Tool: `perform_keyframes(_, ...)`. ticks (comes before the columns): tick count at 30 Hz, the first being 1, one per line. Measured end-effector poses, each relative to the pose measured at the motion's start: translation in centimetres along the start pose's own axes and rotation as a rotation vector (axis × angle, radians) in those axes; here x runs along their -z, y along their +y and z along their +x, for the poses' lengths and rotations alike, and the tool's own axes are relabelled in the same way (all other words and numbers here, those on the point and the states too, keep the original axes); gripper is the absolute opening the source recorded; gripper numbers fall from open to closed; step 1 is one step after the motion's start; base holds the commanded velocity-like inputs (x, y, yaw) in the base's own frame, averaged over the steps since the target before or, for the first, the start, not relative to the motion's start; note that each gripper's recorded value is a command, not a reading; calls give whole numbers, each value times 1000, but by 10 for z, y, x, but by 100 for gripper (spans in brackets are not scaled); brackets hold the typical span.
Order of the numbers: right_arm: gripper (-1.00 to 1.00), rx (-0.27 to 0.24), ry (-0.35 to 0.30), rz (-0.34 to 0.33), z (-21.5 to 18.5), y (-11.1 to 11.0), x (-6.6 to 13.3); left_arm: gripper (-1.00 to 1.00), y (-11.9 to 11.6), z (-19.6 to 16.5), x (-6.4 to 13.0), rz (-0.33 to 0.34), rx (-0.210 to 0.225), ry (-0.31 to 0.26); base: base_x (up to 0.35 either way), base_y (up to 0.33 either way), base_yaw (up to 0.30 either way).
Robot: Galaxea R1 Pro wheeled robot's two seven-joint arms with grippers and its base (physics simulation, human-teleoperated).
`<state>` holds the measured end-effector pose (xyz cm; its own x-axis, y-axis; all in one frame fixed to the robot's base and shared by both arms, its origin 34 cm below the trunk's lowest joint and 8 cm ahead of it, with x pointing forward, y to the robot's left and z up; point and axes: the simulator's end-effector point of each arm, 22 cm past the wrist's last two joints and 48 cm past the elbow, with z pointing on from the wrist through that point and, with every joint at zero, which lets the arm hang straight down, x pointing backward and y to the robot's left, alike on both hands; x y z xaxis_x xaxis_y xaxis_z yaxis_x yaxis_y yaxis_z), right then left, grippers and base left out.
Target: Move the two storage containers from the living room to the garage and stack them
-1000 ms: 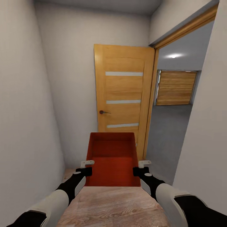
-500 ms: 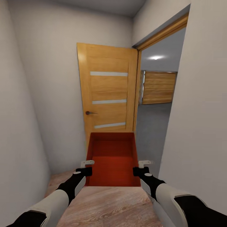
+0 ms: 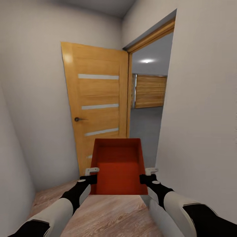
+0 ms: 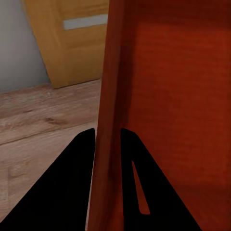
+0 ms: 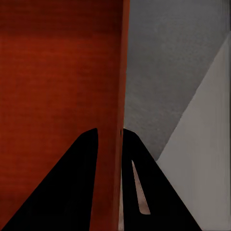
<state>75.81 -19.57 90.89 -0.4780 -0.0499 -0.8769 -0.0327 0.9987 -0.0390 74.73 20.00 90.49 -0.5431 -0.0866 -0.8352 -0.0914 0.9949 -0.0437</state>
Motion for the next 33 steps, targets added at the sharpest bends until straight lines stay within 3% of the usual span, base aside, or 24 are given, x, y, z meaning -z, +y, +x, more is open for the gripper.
perform_keyframes(4, -100, -1, 2, -4, 1, -6, 0, -100, -6, 1, 1, -5, -1, 2, 231, 215, -38)
perform_keyframes(9, -100, -2, -1, 3, 0, 6, 1, -100, 6, -1, -1, 5, -2, -1, 242, 223, -5)
perform_keyframes(21, -100, -1, 1, 3, 0, 6, 1, -100, 5, -1, -1, 5, -1, 0, 245, 225, -4)
perform_keyframes(33, -100, -6, 5, 4, 1, 5, 1, -100, 5, -2, 0, 5, -7, 5, 115, 98, -241)
